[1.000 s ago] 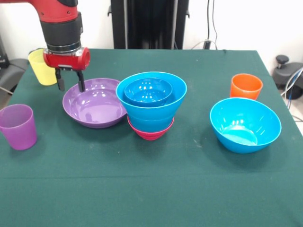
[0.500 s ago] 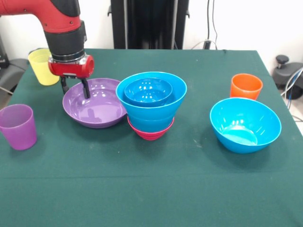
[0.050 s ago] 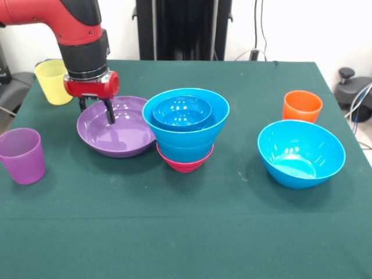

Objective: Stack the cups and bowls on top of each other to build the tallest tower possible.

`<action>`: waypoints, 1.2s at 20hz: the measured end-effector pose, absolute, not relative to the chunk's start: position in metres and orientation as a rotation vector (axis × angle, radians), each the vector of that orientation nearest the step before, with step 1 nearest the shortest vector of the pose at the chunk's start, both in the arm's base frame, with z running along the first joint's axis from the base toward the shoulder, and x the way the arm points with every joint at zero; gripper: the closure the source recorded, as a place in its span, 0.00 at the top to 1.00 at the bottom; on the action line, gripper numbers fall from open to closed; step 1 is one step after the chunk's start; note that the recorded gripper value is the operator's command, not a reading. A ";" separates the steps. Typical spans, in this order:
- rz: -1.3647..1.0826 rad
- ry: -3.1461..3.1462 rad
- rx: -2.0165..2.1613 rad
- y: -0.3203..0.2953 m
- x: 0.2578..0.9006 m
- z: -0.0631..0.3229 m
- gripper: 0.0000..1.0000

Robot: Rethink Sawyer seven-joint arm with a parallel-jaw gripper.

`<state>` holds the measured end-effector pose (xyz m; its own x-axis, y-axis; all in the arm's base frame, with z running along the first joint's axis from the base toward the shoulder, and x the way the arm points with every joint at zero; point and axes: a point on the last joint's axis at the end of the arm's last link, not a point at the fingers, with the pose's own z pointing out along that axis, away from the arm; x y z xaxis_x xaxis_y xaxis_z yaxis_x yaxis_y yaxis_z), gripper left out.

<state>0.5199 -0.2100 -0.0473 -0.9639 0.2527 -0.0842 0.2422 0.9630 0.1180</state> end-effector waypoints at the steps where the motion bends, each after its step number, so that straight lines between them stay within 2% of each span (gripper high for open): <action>1: 0.163 3.015 0.381 -0.210 0.520 -0.047 1.00; 15: 0.162 3.014 0.382 -0.210 0.520 -0.047 1.00; 16: 0.160 3.014 0.382 -0.211 0.520 -0.047 0.00; 24: 0.156 2.991 0.370 -0.212 0.530 -0.038 0.00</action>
<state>0.5299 -0.2119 -0.0378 -0.9624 0.2487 -0.1093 0.2359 0.9647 0.1174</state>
